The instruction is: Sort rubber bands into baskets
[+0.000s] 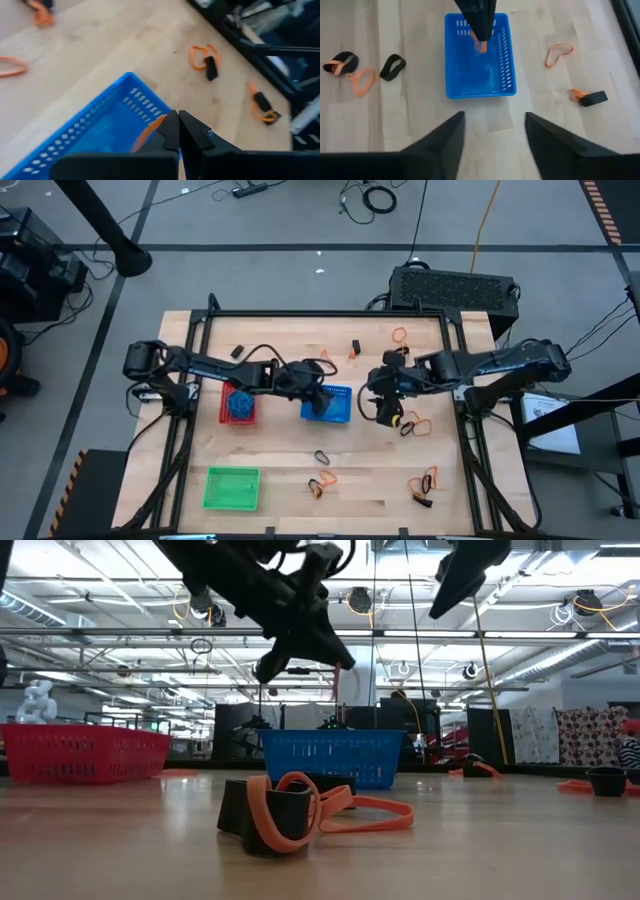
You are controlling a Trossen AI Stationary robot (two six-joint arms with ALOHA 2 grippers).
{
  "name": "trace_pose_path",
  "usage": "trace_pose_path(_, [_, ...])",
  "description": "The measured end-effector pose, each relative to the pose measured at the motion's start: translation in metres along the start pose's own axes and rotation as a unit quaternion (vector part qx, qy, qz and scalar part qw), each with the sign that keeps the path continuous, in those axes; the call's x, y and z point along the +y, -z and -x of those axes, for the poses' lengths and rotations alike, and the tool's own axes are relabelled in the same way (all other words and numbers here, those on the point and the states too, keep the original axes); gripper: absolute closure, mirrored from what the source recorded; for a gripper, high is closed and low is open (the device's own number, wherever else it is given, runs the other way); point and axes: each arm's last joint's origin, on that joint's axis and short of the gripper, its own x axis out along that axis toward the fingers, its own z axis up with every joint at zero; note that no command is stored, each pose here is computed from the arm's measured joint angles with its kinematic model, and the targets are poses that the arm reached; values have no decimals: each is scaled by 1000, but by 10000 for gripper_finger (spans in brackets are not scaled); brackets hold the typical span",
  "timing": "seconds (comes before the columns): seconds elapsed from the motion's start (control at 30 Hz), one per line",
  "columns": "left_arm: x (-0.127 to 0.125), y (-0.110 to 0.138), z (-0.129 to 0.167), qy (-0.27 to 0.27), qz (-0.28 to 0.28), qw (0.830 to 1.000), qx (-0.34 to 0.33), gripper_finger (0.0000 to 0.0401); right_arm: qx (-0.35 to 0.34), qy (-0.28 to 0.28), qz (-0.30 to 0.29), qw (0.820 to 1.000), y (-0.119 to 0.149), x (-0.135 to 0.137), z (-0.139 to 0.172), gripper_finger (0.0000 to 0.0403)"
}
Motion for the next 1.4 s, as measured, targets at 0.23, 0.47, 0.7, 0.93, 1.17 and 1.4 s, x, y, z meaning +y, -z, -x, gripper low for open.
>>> trace_pose_path(0.23, [14,-2,-1,-37,-1,999,17,400,1,3,-19,1000,-1,-4,-1,383])
trace_pose_path(0.47, [19,5,-8,-39,-16,998,49,400,-11,5,-54,998,-3,-4,-1,398])
trace_pose_path(0.7, [22,11,-20,-30,-18,997,65,381,-11,4,-80,997,-3,-4,-1,400])
trace_pose_path(0.93, [18,10,-20,-15,-49,997,51,314,24,7,-111,994,5,1,1,402])
trace_pose_path(1.17, [23,6,-20,-10,-42,997,59,264,35,3,-137,990,9,8,3,402])
trace_pose_path(1.4, [22,-10,-17,51,-37,995,72,256,94,-9,-163,982,25,25,9,402])
